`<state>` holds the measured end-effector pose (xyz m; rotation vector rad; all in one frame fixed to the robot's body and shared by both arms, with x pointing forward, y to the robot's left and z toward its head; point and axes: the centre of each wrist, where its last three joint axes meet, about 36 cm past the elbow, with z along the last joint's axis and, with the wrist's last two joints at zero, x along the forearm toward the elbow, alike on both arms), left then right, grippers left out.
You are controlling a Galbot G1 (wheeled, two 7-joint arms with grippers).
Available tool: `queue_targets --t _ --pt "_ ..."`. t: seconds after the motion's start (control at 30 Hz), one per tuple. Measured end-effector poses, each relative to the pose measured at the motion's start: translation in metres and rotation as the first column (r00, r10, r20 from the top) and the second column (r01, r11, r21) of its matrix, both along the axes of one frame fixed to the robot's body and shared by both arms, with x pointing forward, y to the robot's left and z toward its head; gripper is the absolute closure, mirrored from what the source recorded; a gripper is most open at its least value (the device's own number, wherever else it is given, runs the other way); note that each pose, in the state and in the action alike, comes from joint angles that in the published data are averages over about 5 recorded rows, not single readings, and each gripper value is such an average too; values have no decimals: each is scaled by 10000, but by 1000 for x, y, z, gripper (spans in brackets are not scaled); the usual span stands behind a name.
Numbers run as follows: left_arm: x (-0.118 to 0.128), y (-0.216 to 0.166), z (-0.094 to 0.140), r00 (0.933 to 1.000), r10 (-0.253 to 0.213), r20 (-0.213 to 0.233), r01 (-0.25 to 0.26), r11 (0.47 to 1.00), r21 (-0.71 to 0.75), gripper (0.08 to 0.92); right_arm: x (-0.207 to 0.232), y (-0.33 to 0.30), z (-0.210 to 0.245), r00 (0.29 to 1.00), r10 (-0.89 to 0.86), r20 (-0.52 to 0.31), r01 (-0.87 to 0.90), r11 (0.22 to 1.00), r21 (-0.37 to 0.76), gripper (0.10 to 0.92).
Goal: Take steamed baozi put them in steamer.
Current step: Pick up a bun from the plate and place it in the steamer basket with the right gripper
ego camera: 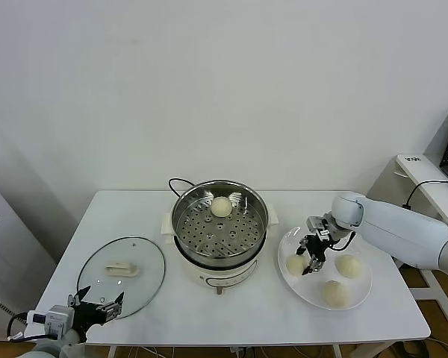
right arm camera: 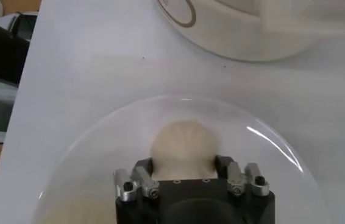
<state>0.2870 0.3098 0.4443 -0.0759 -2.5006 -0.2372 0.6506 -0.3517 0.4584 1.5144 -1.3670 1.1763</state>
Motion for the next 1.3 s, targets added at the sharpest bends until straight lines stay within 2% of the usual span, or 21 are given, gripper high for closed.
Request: queue_targets --t 0.13,0.47,0.8,1.03,1.3 --pt "0 -1 1 10000 -20 27 20 10000 -12 177 4 -4 24 9999 4 123 -4 10000 -6 635" --pt "-1 -2 5 9999 -102 106 103 9999 -1 177 12 0 120 9985 67 551 -73 9999 91 640" --pt "0 -2 7 9997 -194 177 194 9998 15 177 14 43 215 9949 -442 902 331 9921 1213 640" --pt "0 -2 7 9994 -278 186 277 9996 46 177 17 94 240 9923 -868 887 671 9765 2049 640" --pt "2 -3 7 9994 -293 171 292 9996 56 177 22 159 232 9897 -1117 892 868 9654 2457 640"
